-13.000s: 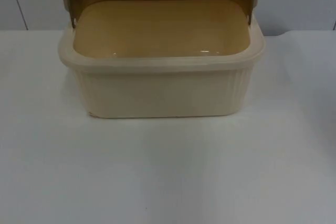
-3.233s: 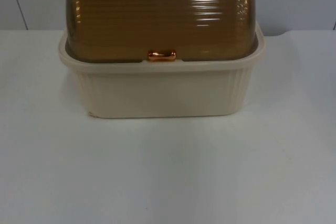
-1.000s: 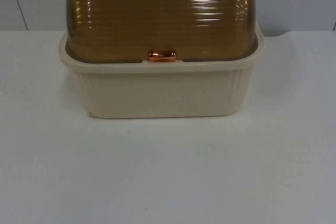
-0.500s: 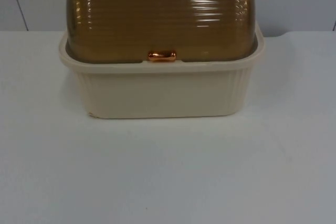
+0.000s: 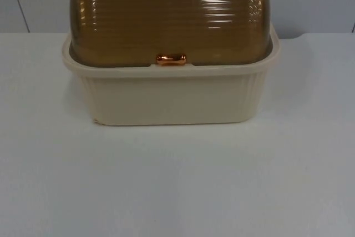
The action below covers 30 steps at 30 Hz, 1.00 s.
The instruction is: Open the box lid with the left hand, place the block into the box with the right hand, then close the box lid with the left hand.
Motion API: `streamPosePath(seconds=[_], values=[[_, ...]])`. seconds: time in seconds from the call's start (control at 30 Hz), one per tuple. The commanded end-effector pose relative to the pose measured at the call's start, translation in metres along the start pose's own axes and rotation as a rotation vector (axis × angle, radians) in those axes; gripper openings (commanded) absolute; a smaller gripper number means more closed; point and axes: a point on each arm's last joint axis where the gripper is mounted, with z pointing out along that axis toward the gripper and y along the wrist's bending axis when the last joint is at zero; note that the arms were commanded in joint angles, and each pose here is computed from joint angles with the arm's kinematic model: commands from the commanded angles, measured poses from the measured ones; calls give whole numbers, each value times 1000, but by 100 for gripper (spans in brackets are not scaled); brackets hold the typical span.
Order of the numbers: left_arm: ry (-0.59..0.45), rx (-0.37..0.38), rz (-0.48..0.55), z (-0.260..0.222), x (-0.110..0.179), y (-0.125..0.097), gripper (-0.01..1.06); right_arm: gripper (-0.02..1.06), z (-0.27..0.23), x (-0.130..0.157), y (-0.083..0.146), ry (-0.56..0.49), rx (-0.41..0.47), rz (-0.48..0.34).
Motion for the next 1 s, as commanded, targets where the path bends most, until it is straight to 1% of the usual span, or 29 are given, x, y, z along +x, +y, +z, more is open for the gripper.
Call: streamPosePath(seconds=[0.0, 0.03, 0.1, 0.13, 0.2, 0.23, 0.3, 0.37, 0.4, 0.5, 0.53, 0.57, 0.6, 0.63, 0.73, 0.93, 0.97], values=[[77, 1, -4, 21, 22, 2, 105, 104, 17, 11, -4, 13, 32, -34], [77, 1, -4, 21, 22, 2, 105, 104, 17, 11, -4, 13, 32, -34], [50, 9, -16, 33, 26, 4, 105, 104, 23, 10, -5, -23, 40, -16], [52, 12, -24, 37, 29, 4, 105, 104, 27, 13, -5, -17, 41, -7], [79, 10, -44, 47, 39, 4, 105, 104, 34, 22, -6, 49, 36, -4], [79, 10, -44, 47, 39, 4, 105, 104, 34, 22, -6, 49, 36, -4], [143, 31, -81, 57, 53, 2, 105, 104, 42, 33, -6, 114, 33, -1], [194, 29, -112, 66, 65, 2, 105, 104, 50, 42, -7, 149, 35, 0], [194, 29, -112, 66, 65, 2, 105, 104, 50, 42, -7, 149, 35, 0], [294, -8, -130, 75, 85, 4, 105, 104, 65, 63, -8, 246, 34, 10], [356, -16, -132, 77, 95, 5, 105, 104, 70, 70, -8, 276, 34, 23], [382, -19, -129, 79, 99, 5, 105, 104, 74, 76, -8, 306, 33, 29], [382, -19, -129, 79, 99, 5, 105, 104, 74, 76, -8, 306, 33, 29], [455, -24, -122, 82, 112, 5, 105, 104, 77, 81, -8, 326, 32, 33], [470, -23, -124, 88, 122, 4, 105, 104, 83, 93, -8, 380, 27, 44], [485, -27, -116, 88, 124, 5, 105, 104, 84, 95, -9, 381, 33, 44], [521, -26, -118, 89, 130, 4, 105, 104, 84, 95, -9, 382, 38, 48]])
